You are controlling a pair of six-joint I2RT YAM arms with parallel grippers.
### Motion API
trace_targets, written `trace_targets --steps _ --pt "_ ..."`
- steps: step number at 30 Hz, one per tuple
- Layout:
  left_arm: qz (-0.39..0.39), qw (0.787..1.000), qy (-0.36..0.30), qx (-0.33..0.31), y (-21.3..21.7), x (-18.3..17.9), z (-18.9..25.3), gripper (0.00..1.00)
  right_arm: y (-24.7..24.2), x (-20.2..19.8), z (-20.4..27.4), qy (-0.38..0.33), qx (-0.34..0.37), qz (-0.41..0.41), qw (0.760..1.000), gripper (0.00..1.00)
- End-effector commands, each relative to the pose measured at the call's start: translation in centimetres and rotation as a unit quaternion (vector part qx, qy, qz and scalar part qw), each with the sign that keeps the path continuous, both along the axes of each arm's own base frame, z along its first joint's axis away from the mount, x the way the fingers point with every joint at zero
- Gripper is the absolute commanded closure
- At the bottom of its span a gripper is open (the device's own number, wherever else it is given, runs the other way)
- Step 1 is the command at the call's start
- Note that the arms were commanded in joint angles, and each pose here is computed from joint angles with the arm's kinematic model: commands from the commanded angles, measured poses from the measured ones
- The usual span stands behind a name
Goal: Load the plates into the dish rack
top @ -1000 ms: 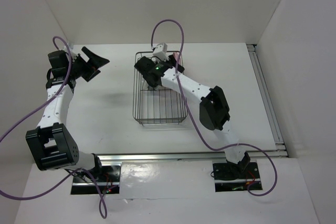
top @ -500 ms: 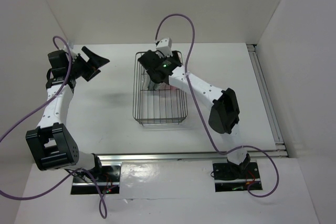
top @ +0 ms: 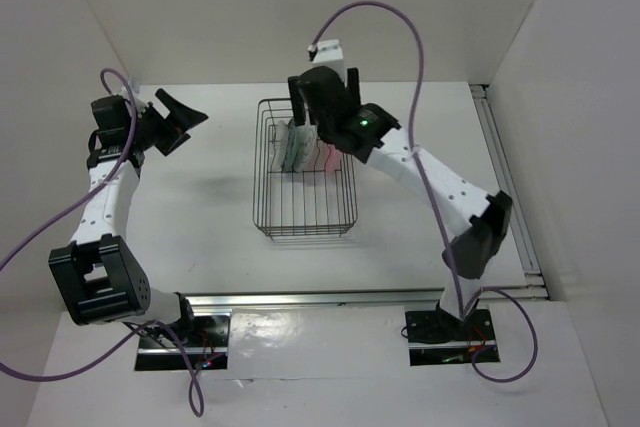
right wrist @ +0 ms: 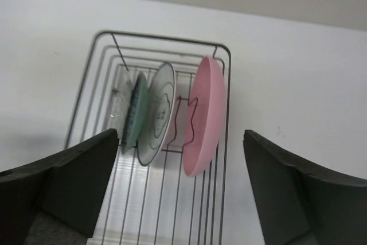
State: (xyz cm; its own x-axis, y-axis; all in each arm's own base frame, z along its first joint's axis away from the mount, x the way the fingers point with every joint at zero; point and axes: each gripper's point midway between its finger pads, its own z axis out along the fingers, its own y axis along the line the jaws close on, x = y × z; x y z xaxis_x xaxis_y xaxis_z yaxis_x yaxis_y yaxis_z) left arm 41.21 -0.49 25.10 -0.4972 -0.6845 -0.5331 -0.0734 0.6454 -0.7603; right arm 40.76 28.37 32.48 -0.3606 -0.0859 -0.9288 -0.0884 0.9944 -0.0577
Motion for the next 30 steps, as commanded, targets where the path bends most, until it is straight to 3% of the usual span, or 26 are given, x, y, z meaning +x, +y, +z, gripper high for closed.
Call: trace_targets --steps 1,5,11,15,30 --pt "0.013 0.998 -0.035 0.043 1.1 0.3 2.5 0.00 -5.7 0.0 9.7 -0.087 0.079 0.012 0.993 0.01" --pt "0.044 0.994 -0.051 0.084 2.2 -0.7 4.8 0.00 -14.4 -0.3 10.5 -0.089 0.077 -0.035 0.993 0.01" --pt "0.092 0.981 -0.089 0.147 3.7 -3.0 9.4 0.00 -23.1 -5.4 12.1 -0.143 0.097 -0.129 0.977 0.01" --pt "0.103 0.976 -0.111 0.159 3.7 -4.2 11.3 0.00 -25.2 -7.7 12.5 -0.154 0.100 -0.165 0.969 0.01" --pt "0.094 0.976 -0.126 0.147 3.1 -4.9 11.9 0.00 -25.6 -8.0 12.0 -0.166 0.118 -0.179 0.962 0.01"
